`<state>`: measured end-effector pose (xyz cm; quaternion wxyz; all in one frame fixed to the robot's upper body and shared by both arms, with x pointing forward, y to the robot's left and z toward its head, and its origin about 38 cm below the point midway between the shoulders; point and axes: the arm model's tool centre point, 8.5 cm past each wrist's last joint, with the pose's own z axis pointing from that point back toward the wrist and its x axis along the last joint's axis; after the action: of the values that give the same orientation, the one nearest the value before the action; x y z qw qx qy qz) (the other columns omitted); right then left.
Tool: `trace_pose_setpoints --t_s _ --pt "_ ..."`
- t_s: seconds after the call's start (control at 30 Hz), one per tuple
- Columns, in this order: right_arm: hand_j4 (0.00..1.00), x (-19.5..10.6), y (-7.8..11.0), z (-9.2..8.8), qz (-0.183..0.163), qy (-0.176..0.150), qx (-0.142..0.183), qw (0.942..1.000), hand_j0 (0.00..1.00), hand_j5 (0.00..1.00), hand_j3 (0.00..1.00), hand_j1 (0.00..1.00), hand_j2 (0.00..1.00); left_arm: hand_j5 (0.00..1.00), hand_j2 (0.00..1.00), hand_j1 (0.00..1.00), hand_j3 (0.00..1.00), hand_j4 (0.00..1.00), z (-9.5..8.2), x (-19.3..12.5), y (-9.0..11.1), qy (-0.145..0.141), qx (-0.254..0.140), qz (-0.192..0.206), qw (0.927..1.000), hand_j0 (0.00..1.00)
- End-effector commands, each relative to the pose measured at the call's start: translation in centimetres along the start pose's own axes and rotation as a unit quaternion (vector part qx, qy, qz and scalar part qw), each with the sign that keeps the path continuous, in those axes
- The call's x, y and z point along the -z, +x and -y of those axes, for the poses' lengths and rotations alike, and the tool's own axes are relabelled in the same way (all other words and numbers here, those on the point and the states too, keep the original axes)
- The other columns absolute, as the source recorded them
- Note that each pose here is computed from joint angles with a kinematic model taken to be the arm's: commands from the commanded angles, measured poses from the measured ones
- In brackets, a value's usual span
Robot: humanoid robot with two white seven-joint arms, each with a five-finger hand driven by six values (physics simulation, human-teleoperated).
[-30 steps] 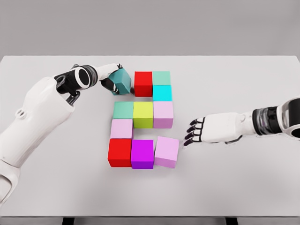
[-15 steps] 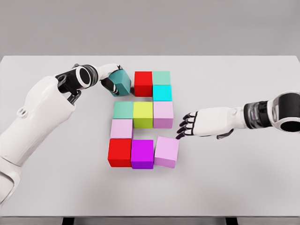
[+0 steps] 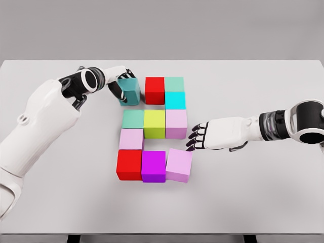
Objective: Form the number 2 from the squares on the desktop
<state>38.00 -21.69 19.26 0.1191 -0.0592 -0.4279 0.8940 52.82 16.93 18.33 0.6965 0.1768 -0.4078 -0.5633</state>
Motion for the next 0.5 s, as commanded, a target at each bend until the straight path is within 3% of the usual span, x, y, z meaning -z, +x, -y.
trace_pose_setpoints --t_s 0.0,0.17,0.4,0.47 --pt "1.00 0.0 0.0 0.1 0.000 -0.002 0.002 1.0000 1.00 1.00 1.00 1.00 1.00 0.88 0.88 0.88 0.88 0.88 0.0 0.1 -0.1 0.000 0.001 -0.001 1.0000 0.88" --pt "1.00 0.1 0.4 0.4 0.005 -0.005 -0.004 1.0000 1.00 1.00 1.00 1.00 1.00 0.99 0.99 0.99 0.99 0.99 0.0 0.4 -0.7 -0.002 -0.002 -0.012 0.9999 0.99" --pt "1.00 -0.3 0.1 0.4 0.003 -0.009 0.004 0.9999 1.00 1.00 1.00 1.00 1.00 0.99 0.99 0.99 0.99 0.99 0.1 0.6 -0.3 -0.003 -0.001 -0.010 0.9999 0.99" --pt "1.00 -1.3 -0.6 1.0 -0.006 -0.024 0.012 0.9996 1.00 1.00 1.00 1.00 1.00 1.00 1.00 1.00 1.00 1.00 0.1 0.5 -0.3 -0.003 -0.002 -0.010 0.9999 1.00"
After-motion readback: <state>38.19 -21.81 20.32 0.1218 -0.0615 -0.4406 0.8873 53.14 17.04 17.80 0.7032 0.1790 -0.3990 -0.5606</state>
